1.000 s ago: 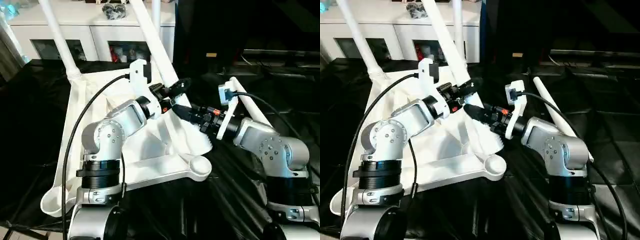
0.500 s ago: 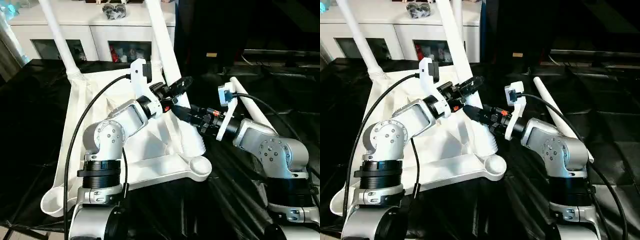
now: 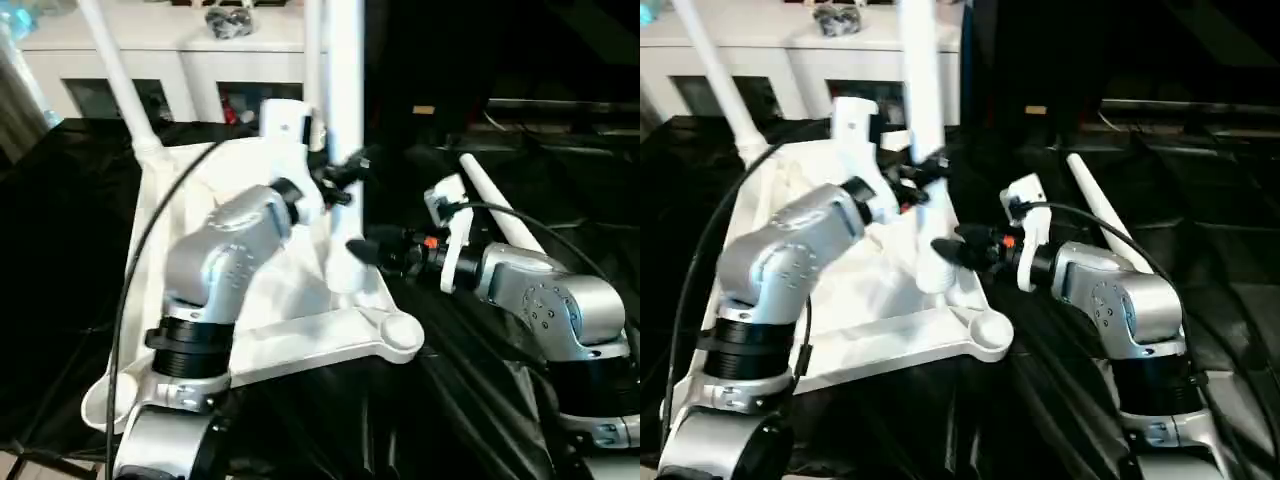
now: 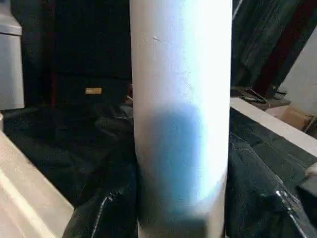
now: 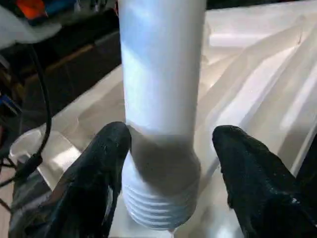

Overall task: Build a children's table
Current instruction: Pick table leg

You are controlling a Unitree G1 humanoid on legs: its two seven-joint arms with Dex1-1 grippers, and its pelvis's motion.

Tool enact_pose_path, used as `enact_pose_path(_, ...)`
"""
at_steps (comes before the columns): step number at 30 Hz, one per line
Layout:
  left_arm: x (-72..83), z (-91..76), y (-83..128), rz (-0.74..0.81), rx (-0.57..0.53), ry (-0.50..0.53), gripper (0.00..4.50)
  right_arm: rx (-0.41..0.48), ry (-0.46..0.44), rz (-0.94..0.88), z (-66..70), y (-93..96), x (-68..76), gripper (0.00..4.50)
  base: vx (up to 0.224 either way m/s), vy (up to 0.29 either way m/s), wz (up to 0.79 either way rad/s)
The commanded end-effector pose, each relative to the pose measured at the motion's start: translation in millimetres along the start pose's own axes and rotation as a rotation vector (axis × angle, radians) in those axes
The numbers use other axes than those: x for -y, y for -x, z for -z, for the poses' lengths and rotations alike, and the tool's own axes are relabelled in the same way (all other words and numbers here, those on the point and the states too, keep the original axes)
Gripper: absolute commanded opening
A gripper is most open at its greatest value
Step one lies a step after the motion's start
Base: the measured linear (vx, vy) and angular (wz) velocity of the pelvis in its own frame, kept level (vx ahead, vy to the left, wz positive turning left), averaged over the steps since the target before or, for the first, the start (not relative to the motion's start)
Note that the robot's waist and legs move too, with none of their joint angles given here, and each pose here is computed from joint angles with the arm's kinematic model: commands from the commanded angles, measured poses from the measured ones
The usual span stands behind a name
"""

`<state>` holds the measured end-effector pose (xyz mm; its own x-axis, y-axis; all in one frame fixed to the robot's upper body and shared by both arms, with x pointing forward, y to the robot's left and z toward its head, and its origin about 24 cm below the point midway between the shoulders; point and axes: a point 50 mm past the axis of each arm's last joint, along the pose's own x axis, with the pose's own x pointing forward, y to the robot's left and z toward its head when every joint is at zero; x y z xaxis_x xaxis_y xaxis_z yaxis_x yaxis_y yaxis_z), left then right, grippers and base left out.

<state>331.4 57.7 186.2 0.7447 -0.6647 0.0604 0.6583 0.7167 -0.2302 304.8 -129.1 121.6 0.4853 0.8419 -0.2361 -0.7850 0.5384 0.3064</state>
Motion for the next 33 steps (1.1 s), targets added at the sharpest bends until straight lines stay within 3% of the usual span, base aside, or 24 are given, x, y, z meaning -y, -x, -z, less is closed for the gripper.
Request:
enact_pose_path(1,9.0,-7.7,-1,0.044,0.030,-0.062,1.88,-0.016,0.012,0.001,-0.2,-0.7,-0.3,3.00,0.000,0.000,0.00)
enact_pose_path(12,18.8,2.7,0,0.115,-0.017,-0.143,1.88,-0.037,0.024,-0.004,0.7,-7.0,0.8,3.00,0.000,0.000,0.00)
enact_pose_path(33,28.4,5.8,3,0.211,-0.044,-0.128,1.88,-0.072,0.042,-0.054,6.8,-10.9,-1.1,3.00,0.000,0.000,0.00)
